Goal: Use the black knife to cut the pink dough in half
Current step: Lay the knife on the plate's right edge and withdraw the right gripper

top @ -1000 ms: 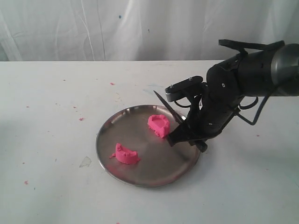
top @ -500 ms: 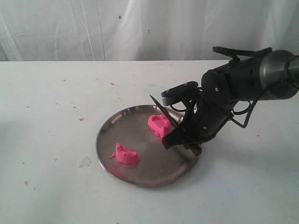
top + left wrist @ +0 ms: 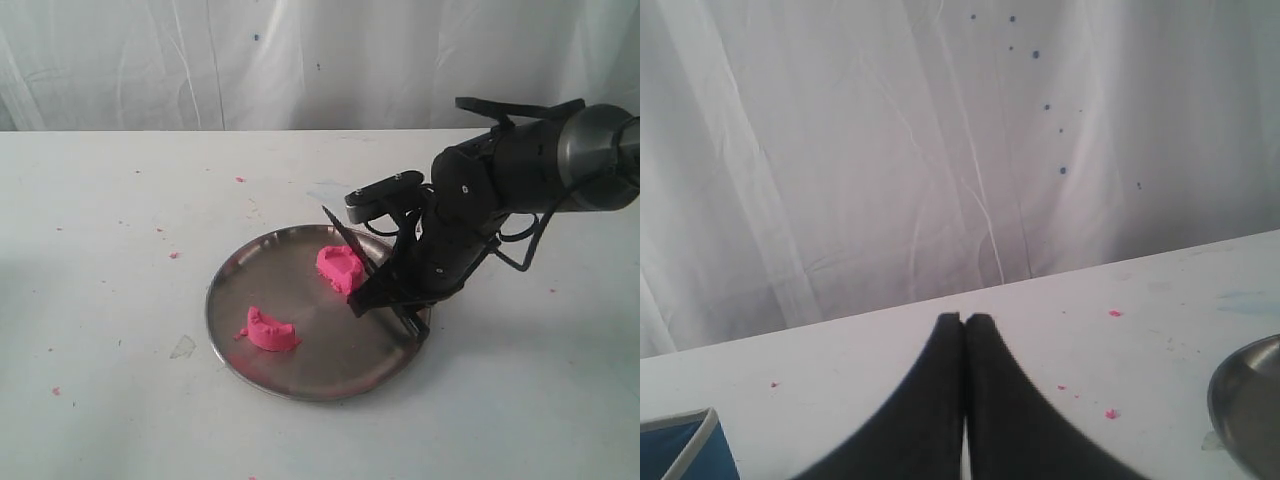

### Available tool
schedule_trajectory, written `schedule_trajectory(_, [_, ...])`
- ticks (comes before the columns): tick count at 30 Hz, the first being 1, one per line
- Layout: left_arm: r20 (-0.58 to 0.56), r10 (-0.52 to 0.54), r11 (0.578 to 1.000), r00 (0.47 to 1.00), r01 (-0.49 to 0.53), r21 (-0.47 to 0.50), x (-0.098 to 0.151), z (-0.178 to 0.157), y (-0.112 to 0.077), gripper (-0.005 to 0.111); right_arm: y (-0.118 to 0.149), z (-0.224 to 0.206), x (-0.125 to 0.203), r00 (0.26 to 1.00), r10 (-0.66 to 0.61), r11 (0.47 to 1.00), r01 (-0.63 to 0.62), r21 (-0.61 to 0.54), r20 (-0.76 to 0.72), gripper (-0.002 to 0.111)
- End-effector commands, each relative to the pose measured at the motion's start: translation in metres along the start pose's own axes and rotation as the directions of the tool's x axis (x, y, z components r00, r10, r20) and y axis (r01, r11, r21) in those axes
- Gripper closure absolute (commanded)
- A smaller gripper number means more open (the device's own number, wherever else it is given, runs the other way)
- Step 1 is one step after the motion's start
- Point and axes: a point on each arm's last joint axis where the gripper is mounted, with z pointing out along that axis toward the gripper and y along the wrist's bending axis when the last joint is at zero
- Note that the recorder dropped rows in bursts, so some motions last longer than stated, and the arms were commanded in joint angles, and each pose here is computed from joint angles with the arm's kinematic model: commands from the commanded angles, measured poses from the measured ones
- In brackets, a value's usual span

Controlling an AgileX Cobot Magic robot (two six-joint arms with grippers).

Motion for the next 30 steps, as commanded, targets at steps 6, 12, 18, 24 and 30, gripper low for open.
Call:
schedule_trajectory(6, [0.046, 0.007, 0.997, 0.999, -0.01, 0.077, -0.004, -0.001, -0.007, 0.107, -0.052, -0.058, -0.004, 0.973, 0.062, 0.971, -0.11, 0.21, 0.222, 0.108])
schedule_trajectory(12, [0.064, 0.007, 0.994, 0.998, -0.014, 0.104, -0.005, -0.001, -0.01, 0.107, -0.092, -0.037, 0.034, 0.908, 0.301, 0.922, -0.355, 0.155, 0.293, 0.108])
schedule_trajectory(18, [0.062, 0.007, 0.995, 0.998, -0.014, 0.101, -0.005, -0.001, -0.009, 0.107, -0.073, -0.081, 0.038, 0.809, 0.412, 0.887, -0.461, 0.017, 0.42, 0.108])
schedule_trajectory(24, [0.062, 0.007, 0.995, 0.998, -0.014, 0.101, -0.005, -0.001, -0.009, 0.107, -0.031, -0.17, 0.082, 0.677, 0.174, 0.972, -0.233, -0.015, 0.715, 0.108])
schedule_trajectory(30, [0.062, 0.007, 0.995, 0.998, -0.014, 0.101, -0.005, -0.001, -0.009, 0.107, -0.02, -0.197, 0.156, 0.616, 0.204, 0.963, -0.266, -0.043, 0.761, 0.108])
